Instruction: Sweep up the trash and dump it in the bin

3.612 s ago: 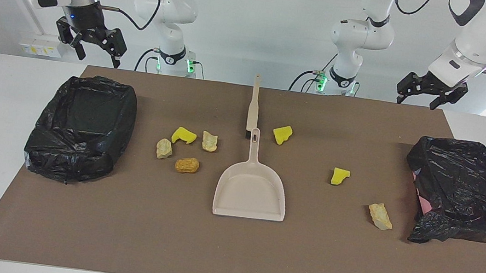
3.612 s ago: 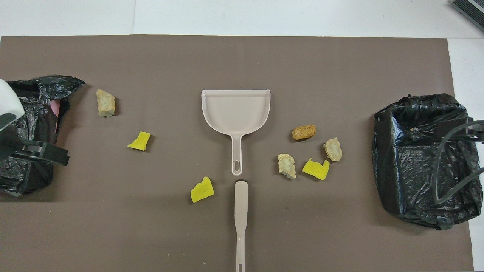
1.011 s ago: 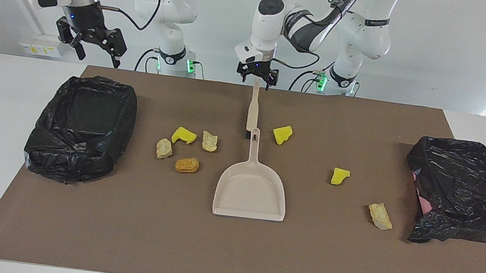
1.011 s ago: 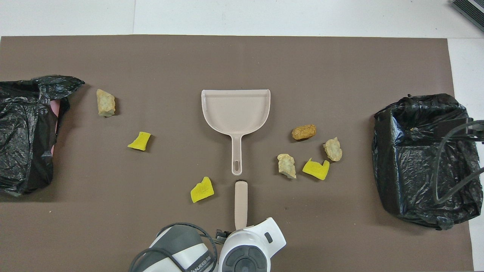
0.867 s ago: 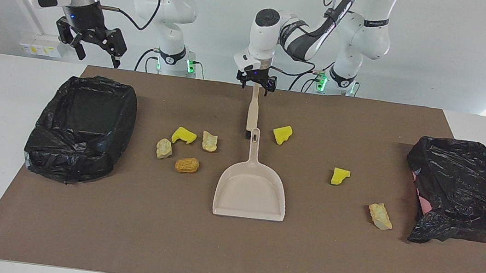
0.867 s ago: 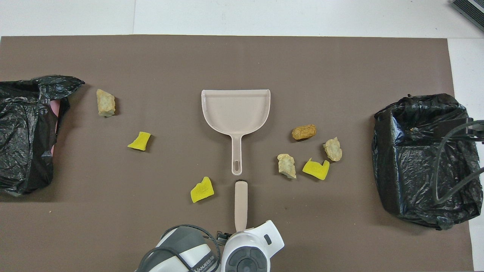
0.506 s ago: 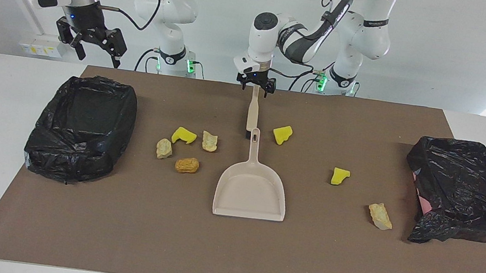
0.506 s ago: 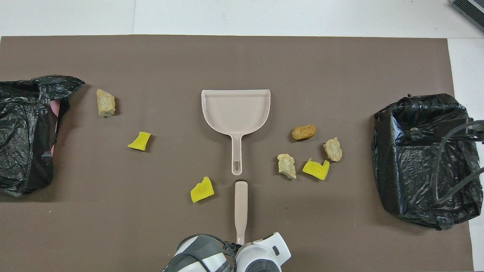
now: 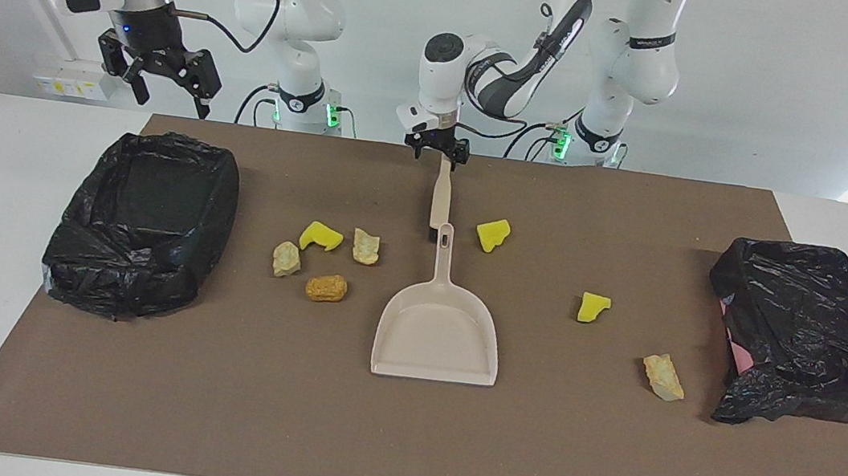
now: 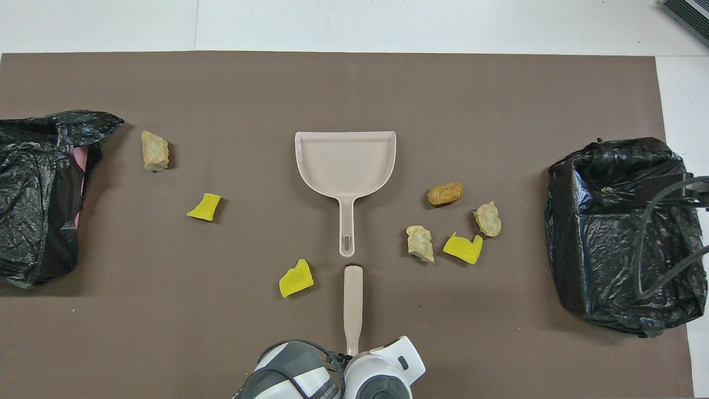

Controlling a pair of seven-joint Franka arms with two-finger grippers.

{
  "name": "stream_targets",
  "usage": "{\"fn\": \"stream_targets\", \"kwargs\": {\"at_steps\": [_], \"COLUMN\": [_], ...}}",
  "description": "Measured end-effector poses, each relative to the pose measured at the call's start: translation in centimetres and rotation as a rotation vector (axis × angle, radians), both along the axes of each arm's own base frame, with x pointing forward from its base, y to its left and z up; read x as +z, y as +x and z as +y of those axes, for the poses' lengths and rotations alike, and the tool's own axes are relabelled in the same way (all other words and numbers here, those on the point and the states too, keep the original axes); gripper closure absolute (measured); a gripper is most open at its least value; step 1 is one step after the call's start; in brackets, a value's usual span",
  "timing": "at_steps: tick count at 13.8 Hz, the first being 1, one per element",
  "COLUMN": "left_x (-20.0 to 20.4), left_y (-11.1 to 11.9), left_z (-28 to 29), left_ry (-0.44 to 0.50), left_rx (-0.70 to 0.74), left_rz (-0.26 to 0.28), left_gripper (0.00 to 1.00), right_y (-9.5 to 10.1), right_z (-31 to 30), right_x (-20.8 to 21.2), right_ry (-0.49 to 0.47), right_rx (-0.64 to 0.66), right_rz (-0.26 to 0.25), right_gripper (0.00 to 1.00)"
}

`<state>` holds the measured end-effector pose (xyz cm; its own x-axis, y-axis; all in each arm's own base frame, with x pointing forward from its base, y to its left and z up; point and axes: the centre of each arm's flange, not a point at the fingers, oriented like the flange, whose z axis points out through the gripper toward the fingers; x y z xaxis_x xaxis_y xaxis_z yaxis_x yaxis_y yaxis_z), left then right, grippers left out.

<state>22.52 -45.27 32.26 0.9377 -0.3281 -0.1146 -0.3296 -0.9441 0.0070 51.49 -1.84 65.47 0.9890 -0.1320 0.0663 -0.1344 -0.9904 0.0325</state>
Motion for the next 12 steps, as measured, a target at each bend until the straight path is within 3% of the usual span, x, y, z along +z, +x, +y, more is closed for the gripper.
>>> {"fn": "stream_targets", "kwargs": {"at_steps": [3,8,12], "left_x": [1.2,1.6,1.6], "left_y": [1.0,1.0,1.1], "left_z": [0.4,0.6,0.6], "left_ry": [0.001,0.006,0.006], "left_rx": [0.019,0.021,0.022], "left_rz": [0.003,0.007,0.008], "left_gripper": [0.0,0.19,0.21], "right_y": [0.0,0.0,0.0], "right_z": [0.0,0.0,0.0], "right_x": [0.0,0.0,0.0], "right_ry": [0.0,0.0,0.0], "right_rx": [0.0,0.0,0.0], "right_rz": [0.0,0.0,0.0], "right_gripper": [0.0,0.0,0.0]}}
